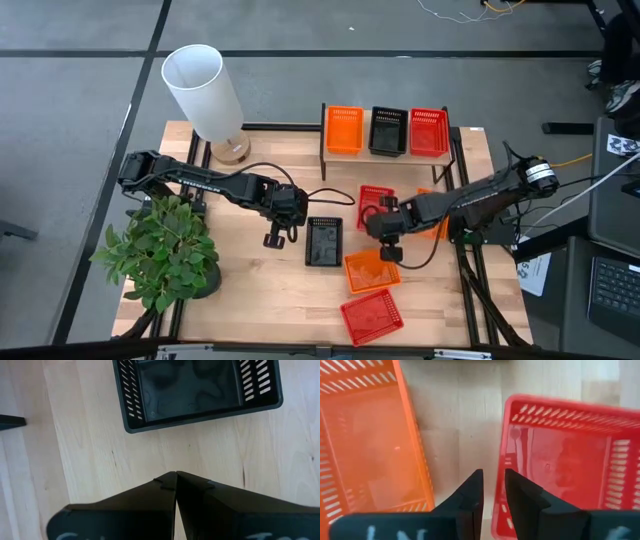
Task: Stack baskets on shelf by color
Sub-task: Stack the top red bin on the red bin on the shelf
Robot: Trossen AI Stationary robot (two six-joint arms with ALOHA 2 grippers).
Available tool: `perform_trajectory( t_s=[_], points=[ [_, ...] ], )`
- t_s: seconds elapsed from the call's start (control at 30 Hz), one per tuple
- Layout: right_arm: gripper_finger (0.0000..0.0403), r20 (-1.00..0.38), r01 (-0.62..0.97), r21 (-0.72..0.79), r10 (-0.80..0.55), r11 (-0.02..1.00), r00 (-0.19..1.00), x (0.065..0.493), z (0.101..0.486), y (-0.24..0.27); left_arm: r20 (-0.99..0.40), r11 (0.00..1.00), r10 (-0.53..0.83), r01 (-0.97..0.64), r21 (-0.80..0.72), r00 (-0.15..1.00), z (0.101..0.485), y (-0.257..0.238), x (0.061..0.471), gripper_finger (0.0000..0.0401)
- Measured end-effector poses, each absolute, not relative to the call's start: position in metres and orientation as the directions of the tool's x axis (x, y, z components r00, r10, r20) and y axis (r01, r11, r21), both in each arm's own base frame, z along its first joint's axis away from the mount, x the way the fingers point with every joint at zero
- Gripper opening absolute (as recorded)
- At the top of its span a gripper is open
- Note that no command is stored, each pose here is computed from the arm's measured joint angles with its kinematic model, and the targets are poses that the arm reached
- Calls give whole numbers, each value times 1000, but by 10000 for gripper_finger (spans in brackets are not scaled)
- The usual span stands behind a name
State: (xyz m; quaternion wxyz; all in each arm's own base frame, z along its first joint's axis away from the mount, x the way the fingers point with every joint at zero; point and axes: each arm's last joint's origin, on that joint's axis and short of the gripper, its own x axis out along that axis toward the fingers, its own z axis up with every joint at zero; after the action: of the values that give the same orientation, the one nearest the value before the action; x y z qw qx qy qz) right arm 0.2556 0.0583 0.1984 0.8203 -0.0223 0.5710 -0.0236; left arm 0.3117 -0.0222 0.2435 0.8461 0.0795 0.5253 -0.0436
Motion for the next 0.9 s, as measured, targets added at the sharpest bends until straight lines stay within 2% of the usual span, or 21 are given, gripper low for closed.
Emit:
perform_trajectory(
  t_s=[0.37,0.53,0.7,0.9],
  points=[
    [80,-929,59,-74,-90,996,359,254,190,57,-895,985,9,150,86,447,244,-22,312,0],
    [84,-930,40,-31,-44,999,364,255,191,59,-895,985,9,150,86,447,244,-22,312,0],
    [108,-919,10,-5,-8,1000,394,258,193,60,-895,985,9,150,85,447,244,-22,312,0],
    [161,-918,37,7,-9,999,398,259,193,60,-895,985,9,149,85,447,244,-22,312,0]
  ],
)
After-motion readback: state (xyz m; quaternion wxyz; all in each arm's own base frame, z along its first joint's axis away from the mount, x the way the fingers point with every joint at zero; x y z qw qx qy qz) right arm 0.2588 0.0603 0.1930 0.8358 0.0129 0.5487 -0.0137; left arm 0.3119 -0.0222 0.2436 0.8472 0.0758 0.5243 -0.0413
